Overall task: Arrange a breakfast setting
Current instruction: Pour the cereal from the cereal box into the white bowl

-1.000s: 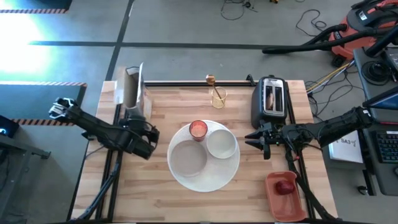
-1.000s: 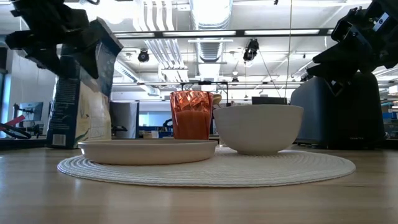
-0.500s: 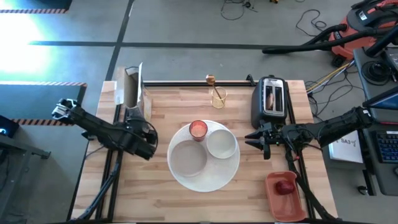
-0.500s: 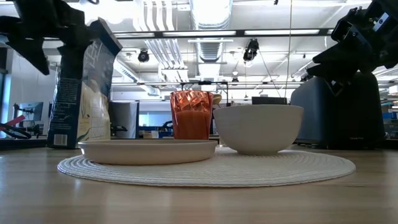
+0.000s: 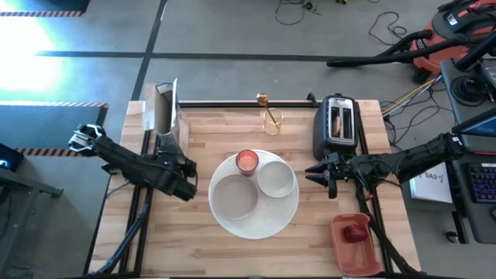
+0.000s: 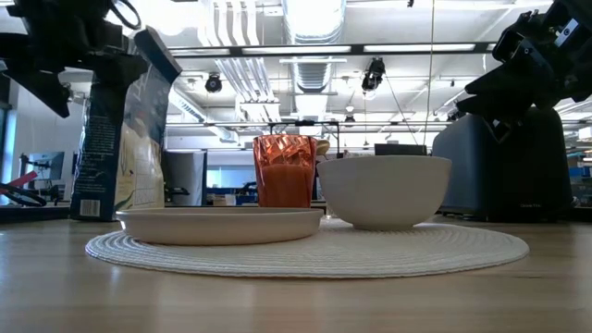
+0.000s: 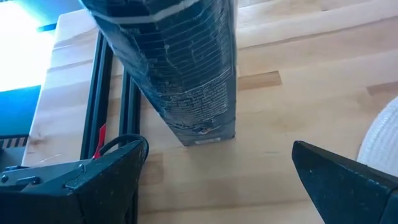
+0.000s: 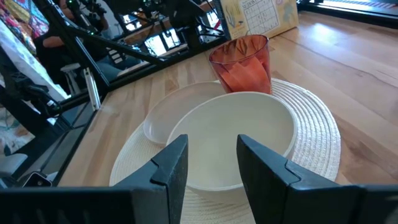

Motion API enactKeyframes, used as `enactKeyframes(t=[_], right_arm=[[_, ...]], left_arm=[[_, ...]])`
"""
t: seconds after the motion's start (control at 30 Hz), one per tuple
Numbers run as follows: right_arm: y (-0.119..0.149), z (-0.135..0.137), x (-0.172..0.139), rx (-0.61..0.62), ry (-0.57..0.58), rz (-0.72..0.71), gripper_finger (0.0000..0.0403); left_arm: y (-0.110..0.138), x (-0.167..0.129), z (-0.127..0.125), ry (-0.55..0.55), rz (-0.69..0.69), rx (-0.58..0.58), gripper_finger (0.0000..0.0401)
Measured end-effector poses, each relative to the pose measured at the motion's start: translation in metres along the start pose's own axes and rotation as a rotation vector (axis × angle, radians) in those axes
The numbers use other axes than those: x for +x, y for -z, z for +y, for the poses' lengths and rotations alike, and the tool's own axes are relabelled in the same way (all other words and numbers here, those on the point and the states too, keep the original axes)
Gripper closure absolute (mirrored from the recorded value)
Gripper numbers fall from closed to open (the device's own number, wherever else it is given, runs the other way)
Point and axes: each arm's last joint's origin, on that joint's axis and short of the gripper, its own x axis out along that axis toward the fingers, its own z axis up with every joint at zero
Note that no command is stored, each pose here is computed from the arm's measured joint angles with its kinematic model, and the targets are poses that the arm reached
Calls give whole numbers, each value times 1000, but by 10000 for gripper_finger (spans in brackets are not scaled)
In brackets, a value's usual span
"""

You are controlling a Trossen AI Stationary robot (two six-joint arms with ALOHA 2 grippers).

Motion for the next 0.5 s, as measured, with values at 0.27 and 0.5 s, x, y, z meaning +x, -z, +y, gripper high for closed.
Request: enactKeyframes(t=[0.27,0.5], right_arm=[[0,0,0,0,0,0,275],[0,0,0,0,0,1,275]], left_arm=[[11,11,-5,-66,-32,-70,10],[17,21,-8,-75,-136,-112,10]])
